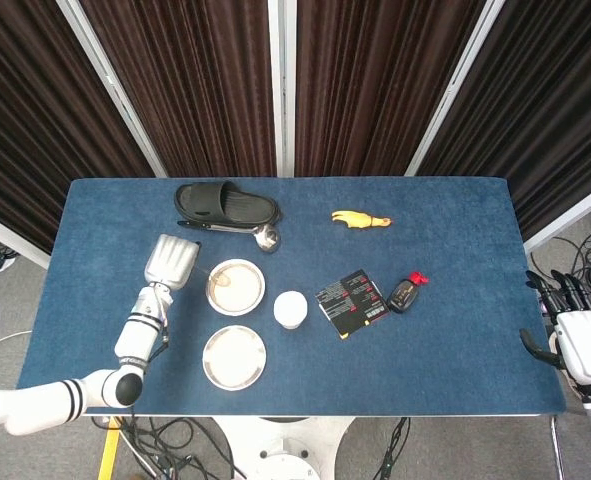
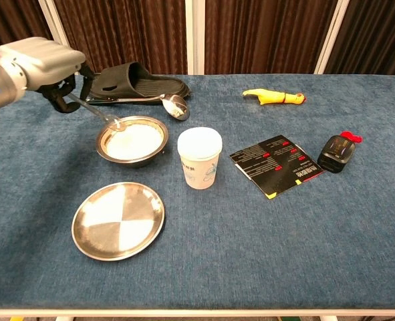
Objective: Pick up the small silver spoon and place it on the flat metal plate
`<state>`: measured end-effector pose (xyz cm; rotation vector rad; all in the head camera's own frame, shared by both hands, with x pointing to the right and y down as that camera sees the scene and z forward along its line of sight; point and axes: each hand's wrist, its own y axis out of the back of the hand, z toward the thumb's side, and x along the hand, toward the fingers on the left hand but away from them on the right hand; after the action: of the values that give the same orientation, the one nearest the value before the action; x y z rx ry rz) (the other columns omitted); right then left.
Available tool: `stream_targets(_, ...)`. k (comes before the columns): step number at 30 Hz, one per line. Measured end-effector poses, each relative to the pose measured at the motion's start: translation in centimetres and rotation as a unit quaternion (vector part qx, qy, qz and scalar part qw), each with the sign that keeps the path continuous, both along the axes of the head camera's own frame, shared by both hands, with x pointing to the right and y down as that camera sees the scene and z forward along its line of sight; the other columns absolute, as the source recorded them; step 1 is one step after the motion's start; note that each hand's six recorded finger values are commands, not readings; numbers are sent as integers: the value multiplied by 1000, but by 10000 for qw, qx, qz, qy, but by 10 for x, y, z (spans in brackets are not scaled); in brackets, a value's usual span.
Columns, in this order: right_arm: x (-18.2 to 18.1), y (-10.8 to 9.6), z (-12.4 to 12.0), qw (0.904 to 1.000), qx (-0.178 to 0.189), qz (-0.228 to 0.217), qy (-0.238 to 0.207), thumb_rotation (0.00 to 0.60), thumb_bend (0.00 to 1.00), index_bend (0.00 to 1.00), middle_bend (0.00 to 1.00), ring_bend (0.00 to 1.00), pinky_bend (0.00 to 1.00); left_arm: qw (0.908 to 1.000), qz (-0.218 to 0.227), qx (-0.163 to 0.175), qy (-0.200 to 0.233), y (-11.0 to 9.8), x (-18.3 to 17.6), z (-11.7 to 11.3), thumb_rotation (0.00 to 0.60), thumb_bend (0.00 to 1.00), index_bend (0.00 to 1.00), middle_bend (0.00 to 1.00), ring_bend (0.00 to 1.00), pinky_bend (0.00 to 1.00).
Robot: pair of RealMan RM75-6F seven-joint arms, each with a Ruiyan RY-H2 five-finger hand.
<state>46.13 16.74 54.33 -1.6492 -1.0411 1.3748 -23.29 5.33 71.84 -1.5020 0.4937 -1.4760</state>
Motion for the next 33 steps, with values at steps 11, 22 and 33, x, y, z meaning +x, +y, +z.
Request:
stream_targets(11,4,0,0,10000,-6,41,21,600,262,29,211,0,36,9940,348,313,-991,-5,21,6,600,503,613,959,946,1000)
stream_targets(22,7,1,3,9999,-47,98,12,600,262,29,211,0,36,9872,609,407,-1420,11,43,17,600,509,613,959,946,1000)
stream_targets(33,10,4,4,9999,-78,144,17,600,262,29,211,0,36,9903,586,194,-1243,20,57,25,600,511,613,959,947,1000)
